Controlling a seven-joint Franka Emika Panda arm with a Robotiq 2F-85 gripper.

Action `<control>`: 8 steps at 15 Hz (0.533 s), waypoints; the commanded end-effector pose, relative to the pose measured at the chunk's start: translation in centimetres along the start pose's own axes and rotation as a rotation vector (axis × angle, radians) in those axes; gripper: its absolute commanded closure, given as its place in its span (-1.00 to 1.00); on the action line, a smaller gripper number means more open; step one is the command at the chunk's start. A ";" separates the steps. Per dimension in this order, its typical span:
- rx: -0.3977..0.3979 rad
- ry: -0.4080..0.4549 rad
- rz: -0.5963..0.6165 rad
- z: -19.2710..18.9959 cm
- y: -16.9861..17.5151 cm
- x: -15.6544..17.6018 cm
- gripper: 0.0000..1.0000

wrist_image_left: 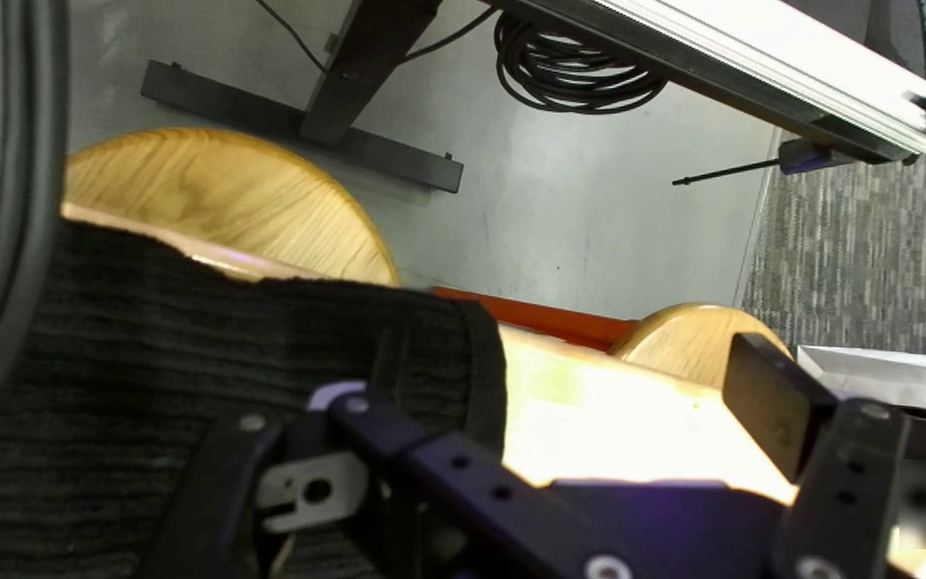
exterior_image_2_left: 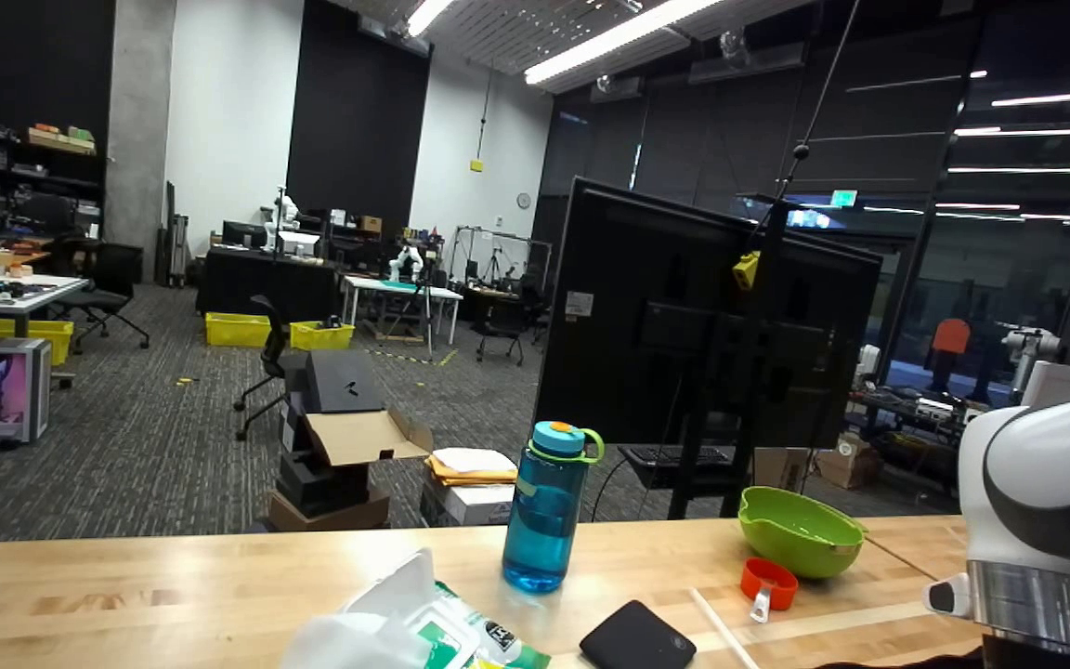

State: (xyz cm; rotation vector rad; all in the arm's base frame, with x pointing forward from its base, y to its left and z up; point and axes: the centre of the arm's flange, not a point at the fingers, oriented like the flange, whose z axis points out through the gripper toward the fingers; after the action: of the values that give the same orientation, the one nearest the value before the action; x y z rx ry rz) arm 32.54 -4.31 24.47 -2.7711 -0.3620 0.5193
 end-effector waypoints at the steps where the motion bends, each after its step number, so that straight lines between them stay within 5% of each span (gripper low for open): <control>1: 0.016 -0.016 -0.014 4.2 -1.2 -4.1 -1.00; 8: 0.038 -0.057 -0.058 5.5 -0.8 -4.1 -1.00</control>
State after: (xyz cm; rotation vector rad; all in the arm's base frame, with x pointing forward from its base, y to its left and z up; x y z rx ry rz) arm 31.86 -4.52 22.20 -2.7273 -0.4094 0.5986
